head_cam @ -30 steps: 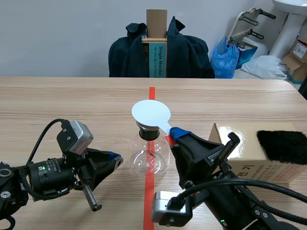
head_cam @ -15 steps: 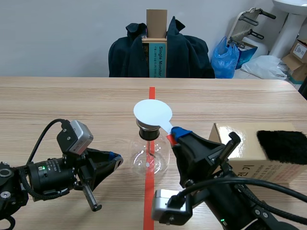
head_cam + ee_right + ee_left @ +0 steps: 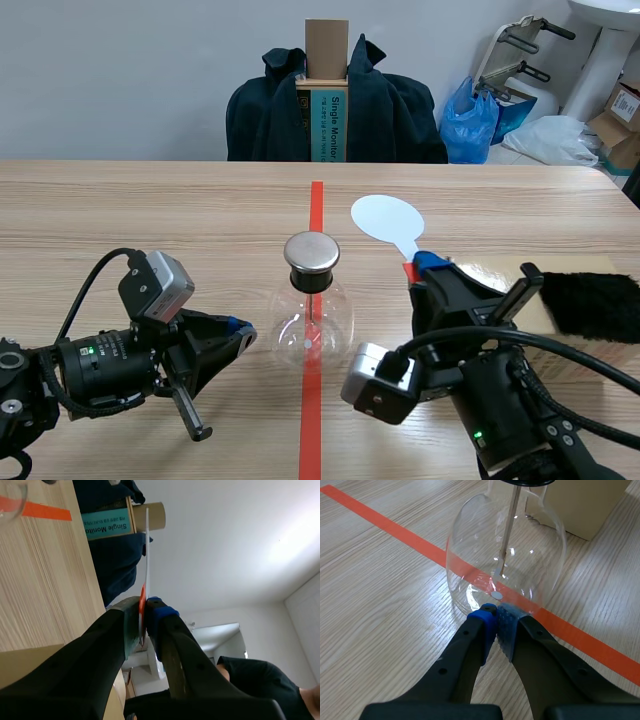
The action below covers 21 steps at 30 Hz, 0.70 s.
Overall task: Do the electroscope experiment.
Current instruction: 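Move the plate toward and away from the electroscope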
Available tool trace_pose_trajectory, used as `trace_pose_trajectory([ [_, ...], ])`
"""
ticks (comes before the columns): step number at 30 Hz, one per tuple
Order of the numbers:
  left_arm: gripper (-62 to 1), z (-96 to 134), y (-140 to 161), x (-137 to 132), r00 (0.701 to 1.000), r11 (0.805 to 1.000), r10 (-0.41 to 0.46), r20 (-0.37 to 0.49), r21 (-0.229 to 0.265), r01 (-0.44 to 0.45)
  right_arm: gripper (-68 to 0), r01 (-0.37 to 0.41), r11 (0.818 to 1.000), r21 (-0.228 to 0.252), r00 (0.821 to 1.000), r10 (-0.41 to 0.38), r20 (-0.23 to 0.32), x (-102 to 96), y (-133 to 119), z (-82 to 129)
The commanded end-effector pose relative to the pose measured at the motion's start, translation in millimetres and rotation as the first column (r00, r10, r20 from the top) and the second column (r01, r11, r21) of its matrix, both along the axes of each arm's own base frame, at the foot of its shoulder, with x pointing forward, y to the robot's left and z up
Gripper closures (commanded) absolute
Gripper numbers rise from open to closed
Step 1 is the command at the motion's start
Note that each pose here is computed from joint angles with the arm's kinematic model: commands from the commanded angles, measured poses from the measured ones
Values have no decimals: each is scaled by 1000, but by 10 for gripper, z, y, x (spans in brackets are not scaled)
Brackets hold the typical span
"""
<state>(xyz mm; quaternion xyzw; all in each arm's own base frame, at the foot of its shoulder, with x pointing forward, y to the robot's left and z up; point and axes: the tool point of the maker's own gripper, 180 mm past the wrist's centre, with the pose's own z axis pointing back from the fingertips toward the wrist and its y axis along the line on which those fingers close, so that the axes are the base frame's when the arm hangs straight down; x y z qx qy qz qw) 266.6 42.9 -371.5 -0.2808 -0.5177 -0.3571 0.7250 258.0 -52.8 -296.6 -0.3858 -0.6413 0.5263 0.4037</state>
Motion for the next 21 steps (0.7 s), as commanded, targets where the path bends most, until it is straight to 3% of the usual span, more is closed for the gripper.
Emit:
trace_pose_trajectory([
  [1,-30,124,-52,42,999,999,-3,32,-35,4,-7,29,1000,2,999,-29,43,60,-87,113],
  [12,-30,124,-52,42,999,999,-3,32,-35,4,-7,87,996,5,996,-87,35,97,-197,104],
  [21,-30,124,-51,42,999,999,-3,32,-35,4,-7,-10,1000,-26,999,12,52,36,-25,111],
])
